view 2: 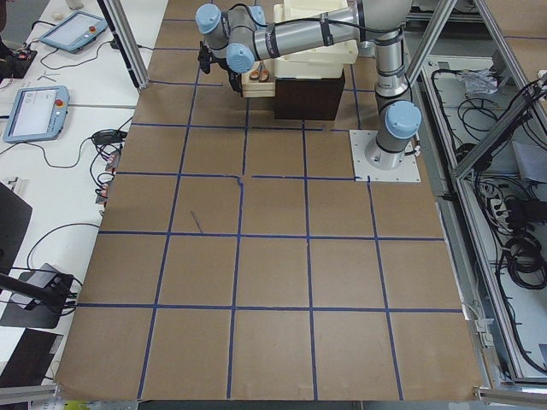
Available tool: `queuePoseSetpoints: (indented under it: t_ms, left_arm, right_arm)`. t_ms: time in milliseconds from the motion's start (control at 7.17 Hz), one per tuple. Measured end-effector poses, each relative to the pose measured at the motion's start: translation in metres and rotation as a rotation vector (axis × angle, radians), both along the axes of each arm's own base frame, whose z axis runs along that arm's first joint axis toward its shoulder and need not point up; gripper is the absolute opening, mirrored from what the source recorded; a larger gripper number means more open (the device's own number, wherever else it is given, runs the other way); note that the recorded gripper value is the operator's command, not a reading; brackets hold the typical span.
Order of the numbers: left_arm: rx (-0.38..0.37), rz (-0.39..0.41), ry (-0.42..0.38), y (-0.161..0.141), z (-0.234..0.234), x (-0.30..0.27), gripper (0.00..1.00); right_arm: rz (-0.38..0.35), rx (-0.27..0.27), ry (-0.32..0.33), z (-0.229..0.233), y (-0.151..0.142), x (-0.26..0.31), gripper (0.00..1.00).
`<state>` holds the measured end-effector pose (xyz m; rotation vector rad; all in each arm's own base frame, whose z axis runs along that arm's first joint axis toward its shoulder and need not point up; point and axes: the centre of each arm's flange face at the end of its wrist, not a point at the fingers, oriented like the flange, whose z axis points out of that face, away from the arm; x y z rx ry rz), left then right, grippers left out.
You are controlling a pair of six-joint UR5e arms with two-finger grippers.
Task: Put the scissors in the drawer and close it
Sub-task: 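Move the left gripper over the drawer front near the white handle, then push the drawer front with the left gripper to slide it shut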
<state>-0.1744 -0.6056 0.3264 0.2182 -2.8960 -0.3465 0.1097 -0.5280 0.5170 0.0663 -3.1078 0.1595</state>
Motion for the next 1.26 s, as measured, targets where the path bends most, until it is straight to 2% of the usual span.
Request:
queuePoseSetpoints:
  t_ms: [698,977,1256]
  left_arm:
    - [0.052,-0.011,-0.002,0.028,0.000,-0.005,1.00]
    - [0.021,-0.014,-0.001,0.027,0.012,-0.005,1.00]
    - [-0.048,-0.023,0.004,0.016,0.024,-0.006,1.00]
  right_arm:
    - [-0.060,-0.013,-0.002,0.005,-0.001,-0.037,1.00]
    - [-0.059,-0.011,0.000,0.004,-0.001,-0.038,1.00]
    - [-0.056,-0.008,0.002,0.004,-0.001,-0.038,1.00]
